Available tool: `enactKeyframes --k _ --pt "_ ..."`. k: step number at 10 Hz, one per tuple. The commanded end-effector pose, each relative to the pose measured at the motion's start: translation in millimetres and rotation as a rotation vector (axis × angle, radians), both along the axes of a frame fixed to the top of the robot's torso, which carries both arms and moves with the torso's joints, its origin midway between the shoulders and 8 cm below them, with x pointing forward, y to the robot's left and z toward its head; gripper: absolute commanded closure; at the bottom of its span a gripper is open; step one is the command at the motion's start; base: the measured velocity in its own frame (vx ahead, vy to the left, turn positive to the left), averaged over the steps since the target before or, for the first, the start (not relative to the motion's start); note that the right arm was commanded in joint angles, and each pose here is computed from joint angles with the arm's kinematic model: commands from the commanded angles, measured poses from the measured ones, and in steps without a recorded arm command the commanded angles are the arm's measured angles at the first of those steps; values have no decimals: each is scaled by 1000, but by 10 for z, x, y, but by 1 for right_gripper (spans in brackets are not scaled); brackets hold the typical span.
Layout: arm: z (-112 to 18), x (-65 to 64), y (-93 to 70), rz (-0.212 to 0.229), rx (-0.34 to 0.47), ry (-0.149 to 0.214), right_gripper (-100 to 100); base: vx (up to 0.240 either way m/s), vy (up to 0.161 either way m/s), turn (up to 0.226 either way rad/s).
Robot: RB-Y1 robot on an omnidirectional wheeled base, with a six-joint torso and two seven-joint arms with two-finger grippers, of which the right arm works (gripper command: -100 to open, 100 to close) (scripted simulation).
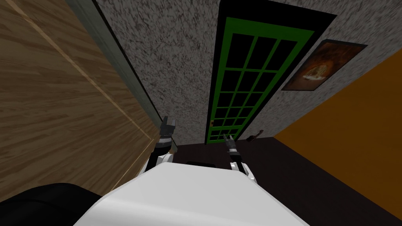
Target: Pull the door open
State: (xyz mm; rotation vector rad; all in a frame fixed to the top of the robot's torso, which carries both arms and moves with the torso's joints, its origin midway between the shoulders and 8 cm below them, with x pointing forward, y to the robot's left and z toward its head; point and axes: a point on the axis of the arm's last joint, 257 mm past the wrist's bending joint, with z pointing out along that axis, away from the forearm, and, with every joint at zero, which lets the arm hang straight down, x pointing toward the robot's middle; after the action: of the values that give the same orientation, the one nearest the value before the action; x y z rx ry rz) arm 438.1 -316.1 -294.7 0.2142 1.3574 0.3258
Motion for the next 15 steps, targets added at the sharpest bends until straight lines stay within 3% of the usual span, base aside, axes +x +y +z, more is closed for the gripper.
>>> enactKeyframes --k 1,8,15 --pt "-76 7 16 1 -30 13 -100 82 28 12" --pt "-401 -11 54 10 -143 66 -100 71 26 12" --pt "-634 -40 96 23 -223 104 -100 54 24 9"
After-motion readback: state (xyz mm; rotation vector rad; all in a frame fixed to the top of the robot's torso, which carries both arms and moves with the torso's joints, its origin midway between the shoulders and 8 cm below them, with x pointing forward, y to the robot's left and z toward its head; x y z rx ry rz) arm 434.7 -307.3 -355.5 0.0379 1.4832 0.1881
